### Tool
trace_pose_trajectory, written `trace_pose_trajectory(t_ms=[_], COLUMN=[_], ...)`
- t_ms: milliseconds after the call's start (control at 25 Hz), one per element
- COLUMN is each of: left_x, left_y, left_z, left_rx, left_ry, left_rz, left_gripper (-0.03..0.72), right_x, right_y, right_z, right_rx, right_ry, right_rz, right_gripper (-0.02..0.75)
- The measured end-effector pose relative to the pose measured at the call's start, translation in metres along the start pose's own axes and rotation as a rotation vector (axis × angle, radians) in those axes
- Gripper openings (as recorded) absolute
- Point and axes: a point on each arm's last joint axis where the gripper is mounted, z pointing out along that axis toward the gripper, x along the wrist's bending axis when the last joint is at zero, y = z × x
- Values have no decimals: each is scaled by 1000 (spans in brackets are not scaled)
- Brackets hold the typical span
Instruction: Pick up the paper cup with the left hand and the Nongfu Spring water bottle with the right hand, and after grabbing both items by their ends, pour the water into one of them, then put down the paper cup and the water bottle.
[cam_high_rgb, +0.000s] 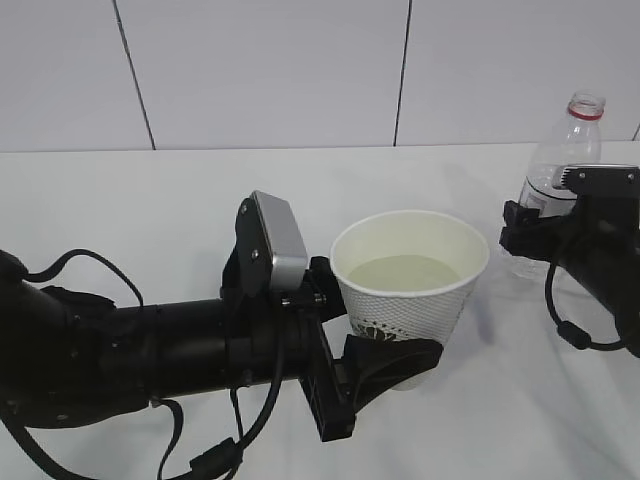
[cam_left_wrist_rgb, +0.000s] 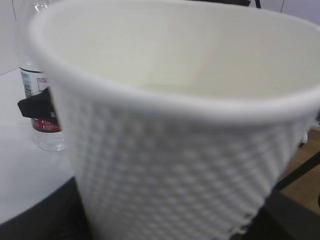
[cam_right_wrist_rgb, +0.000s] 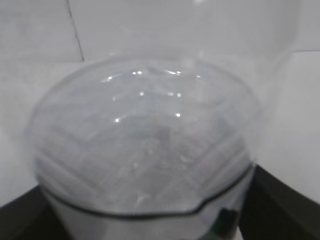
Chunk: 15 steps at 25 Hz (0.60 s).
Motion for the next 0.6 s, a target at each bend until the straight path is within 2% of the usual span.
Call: trace_pose_trajectory(t_ms=[240, 600], left_x=[0, 0], left_y=[0, 0], left_z=[0, 0], left_rx=[0, 0], left_ry=[0, 0], left_rz=[0, 0], left_gripper=[521, 521], right_x=[-1, 2], right_y=[-2, -3], right_z=[-10, -22], right_rx=[-62, -58], right_ry=[0, 35], right_rz=[-4, 3], right_gripper=[631, 631])
